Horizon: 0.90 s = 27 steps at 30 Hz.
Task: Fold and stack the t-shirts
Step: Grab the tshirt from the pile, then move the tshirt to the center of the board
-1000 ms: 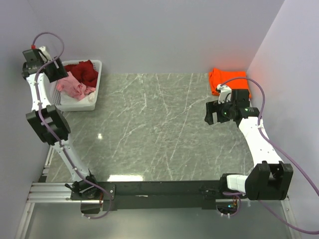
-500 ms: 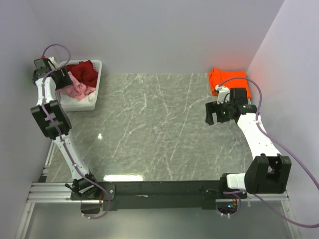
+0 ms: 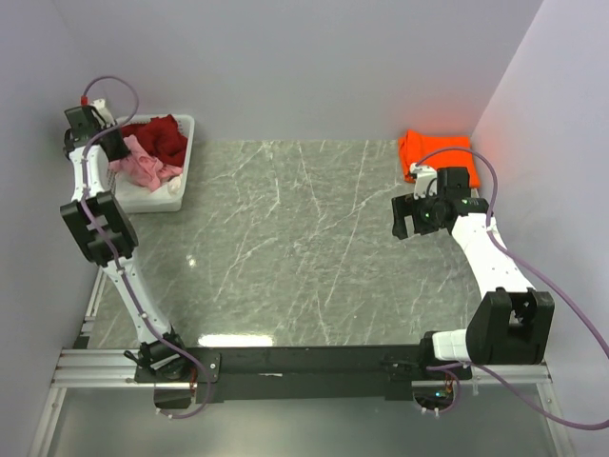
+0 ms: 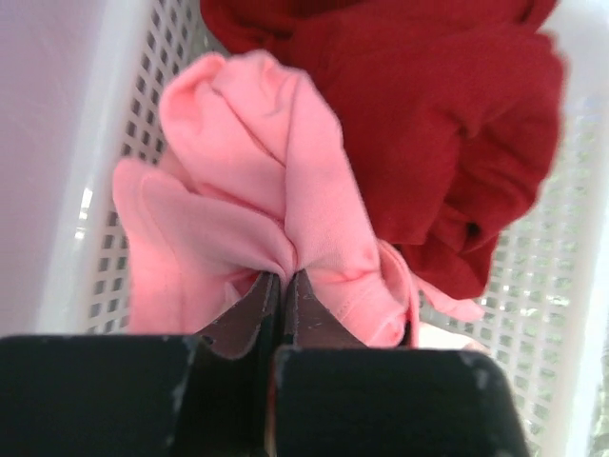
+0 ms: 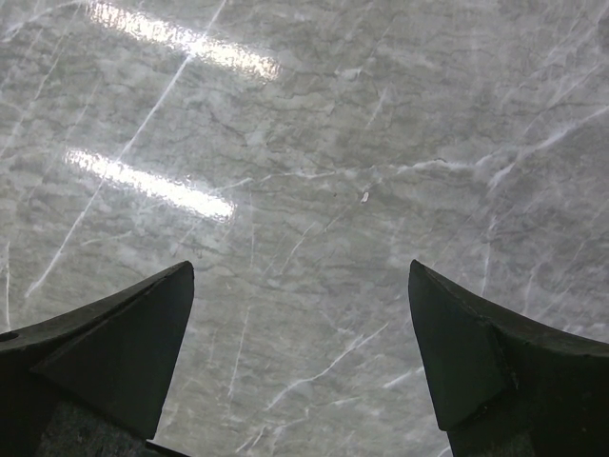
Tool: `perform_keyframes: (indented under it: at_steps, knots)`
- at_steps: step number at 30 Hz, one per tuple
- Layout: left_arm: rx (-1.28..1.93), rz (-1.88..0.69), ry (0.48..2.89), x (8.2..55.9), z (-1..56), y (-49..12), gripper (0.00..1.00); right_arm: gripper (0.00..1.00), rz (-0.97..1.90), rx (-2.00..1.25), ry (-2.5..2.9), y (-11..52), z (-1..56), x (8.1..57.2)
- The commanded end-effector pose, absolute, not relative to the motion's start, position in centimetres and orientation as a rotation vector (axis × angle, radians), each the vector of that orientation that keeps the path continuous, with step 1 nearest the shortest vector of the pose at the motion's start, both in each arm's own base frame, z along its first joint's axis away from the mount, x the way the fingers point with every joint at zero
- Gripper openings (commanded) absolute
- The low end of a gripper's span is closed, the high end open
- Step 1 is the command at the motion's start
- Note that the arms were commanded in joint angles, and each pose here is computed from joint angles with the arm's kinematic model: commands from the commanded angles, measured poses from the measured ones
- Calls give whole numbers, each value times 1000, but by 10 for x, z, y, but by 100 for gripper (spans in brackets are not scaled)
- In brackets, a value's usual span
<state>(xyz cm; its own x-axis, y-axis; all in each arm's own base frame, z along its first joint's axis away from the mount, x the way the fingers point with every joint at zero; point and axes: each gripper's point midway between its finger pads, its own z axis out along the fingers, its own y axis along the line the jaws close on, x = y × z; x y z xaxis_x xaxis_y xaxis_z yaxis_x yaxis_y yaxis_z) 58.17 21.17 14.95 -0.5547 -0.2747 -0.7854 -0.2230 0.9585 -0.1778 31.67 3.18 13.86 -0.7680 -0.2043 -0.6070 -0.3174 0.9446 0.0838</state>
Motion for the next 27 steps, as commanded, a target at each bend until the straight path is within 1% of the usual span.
perform_keyframes:
  at_steps: [1,3,9,15,16,18,23,27]
  knots:
    - [-231,51,1903,579,288,214,0,100,239,-395,2428,35,154,327]
    - [-230,78,1875,574,305,216,0,100,247,-395,2425,36,155,327]
    - [-191,104,1727,549,384,206,0,100,252,-402,2418,37,156,326]
    - [-177,109,1484,515,486,188,0,100,249,-415,2366,38,170,326]
    - [-176,121,1435,503,507,184,1,100,248,-416,2355,38,173,327]
    - [-176,115,1373,493,530,178,0,100,249,-424,2346,39,176,327]
    - [-69,9,1220,461,598,128,0,100,240,-427,2308,39,187,329]
    - [45,-137,1188,447,620,63,0,100,240,-428,2269,40,196,329]
